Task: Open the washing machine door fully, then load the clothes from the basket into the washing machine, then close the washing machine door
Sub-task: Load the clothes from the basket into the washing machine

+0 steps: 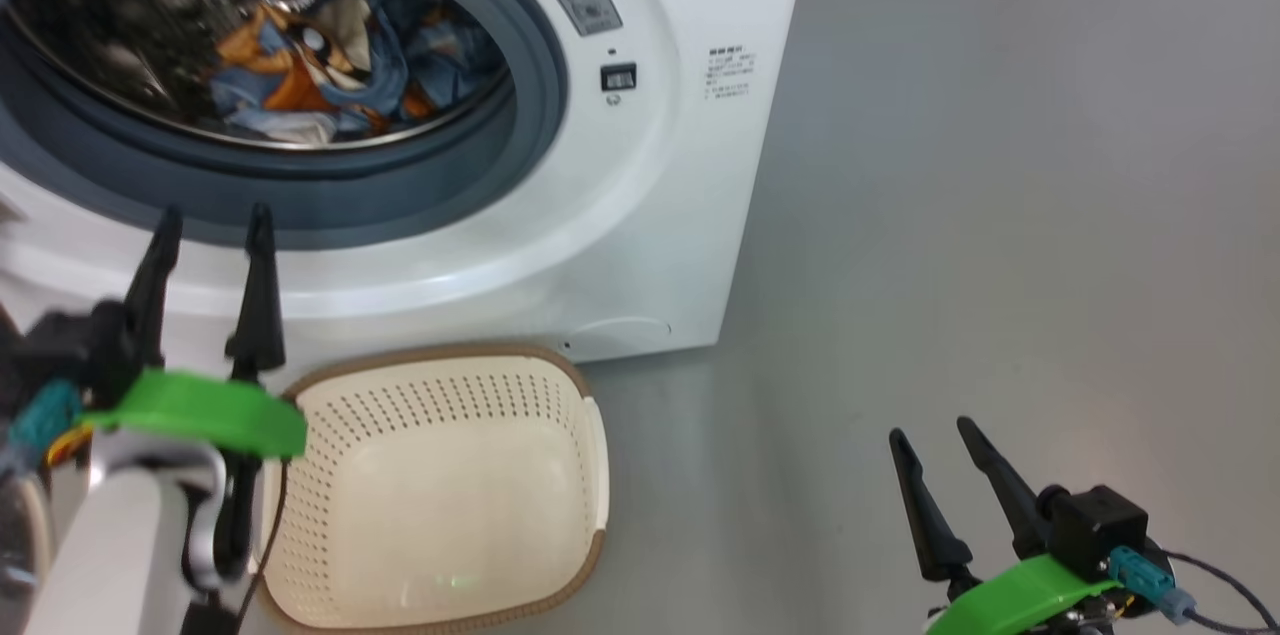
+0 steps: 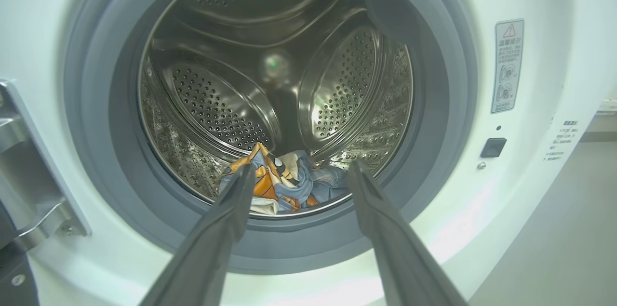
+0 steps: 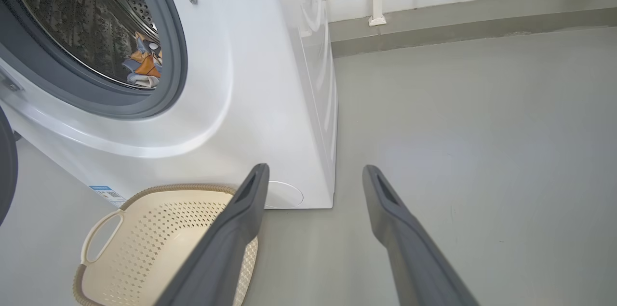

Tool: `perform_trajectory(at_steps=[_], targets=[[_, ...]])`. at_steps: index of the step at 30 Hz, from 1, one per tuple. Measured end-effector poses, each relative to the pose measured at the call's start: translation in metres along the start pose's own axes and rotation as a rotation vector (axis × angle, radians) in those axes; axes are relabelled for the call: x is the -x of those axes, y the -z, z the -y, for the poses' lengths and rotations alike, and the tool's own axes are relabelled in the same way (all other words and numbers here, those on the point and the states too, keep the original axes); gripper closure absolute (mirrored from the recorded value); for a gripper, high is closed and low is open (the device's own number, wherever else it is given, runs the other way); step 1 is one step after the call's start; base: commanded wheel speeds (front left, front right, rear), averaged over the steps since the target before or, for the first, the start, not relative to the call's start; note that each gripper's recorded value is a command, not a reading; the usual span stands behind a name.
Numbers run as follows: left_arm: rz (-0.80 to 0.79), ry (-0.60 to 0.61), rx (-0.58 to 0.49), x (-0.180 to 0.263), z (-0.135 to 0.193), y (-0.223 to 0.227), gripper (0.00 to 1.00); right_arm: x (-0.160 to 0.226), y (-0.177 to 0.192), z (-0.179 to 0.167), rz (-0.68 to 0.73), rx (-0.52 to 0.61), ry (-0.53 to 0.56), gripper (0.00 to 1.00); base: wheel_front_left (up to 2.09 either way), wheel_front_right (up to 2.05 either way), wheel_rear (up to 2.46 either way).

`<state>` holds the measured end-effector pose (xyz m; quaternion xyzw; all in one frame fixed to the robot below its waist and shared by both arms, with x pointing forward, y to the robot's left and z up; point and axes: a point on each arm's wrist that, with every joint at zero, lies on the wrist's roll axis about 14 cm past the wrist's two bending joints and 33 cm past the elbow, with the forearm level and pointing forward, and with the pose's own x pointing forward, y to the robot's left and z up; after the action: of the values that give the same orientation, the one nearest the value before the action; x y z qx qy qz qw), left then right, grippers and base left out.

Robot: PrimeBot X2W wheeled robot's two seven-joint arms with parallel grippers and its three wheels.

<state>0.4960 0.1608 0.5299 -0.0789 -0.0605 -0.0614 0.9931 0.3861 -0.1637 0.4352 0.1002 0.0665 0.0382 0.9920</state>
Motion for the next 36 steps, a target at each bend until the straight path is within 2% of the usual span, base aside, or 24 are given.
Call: perform_trajectory(at_steps=[8, 18, 29, 36], targets=[[0.003, -0.077, -0.038, 0.057, -0.020, -0.008, 0.00, 0.015, -0.012, -0.005, 0.038, 0.006, -0.011, 0.00, 0.00, 0.00, 0.00], [-0.018, -0.137, -0.046, 0.116, -0.026, -0.005, 0.00, 0.027, -0.023, -0.010, 0.074, 0.035, -0.026, 0.00, 0.00, 0.00, 0.00], [-0.064, -0.176, -0.044, 0.150, -0.021, 0.009, 0.00, 0.032, -0.037, -0.009, 0.118, 0.050, -0.020, 0.00, 0.00, 0.00, 0.00], [-0.064, -0.192, -0.039, 0.156, -0.023, 0.010, 0.00, 0.032, -0.041, -0.010, 0.128, 0.059, -0.025, 0.00, 0.00, 0.00, 0.00]])
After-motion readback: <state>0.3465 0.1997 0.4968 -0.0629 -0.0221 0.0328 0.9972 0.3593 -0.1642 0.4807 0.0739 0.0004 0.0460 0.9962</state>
